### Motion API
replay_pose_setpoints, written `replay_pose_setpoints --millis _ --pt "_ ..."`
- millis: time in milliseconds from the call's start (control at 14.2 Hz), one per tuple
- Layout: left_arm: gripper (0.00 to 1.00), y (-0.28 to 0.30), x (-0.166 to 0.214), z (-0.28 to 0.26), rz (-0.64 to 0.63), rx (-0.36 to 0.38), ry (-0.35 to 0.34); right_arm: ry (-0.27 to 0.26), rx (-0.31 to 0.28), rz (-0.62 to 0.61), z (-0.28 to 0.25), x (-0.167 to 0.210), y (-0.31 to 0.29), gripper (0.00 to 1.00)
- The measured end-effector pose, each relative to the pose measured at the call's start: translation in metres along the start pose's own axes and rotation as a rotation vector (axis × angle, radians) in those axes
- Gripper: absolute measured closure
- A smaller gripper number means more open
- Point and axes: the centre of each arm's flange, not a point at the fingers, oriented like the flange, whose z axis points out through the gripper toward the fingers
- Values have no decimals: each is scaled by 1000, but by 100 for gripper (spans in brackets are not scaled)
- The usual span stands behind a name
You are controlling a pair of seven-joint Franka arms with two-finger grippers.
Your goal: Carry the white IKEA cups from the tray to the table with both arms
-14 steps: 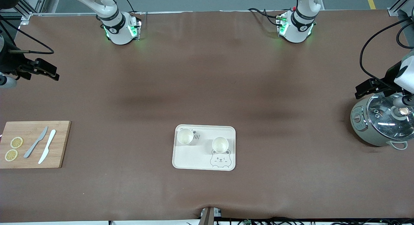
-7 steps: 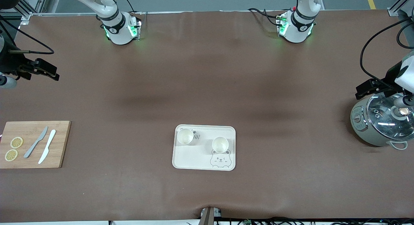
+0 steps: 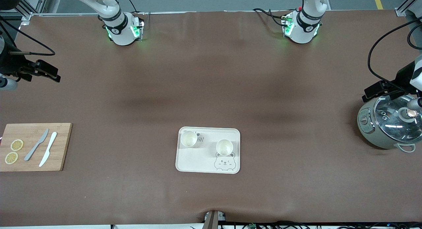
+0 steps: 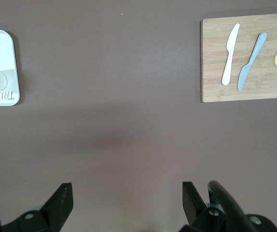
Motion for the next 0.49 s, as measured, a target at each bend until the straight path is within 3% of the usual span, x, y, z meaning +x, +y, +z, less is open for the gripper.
replay_pose_setpoints --millis 494 --pt "0 28 -2 4 -1 -1 -6 -2 0 -2 7 6 -1 0"
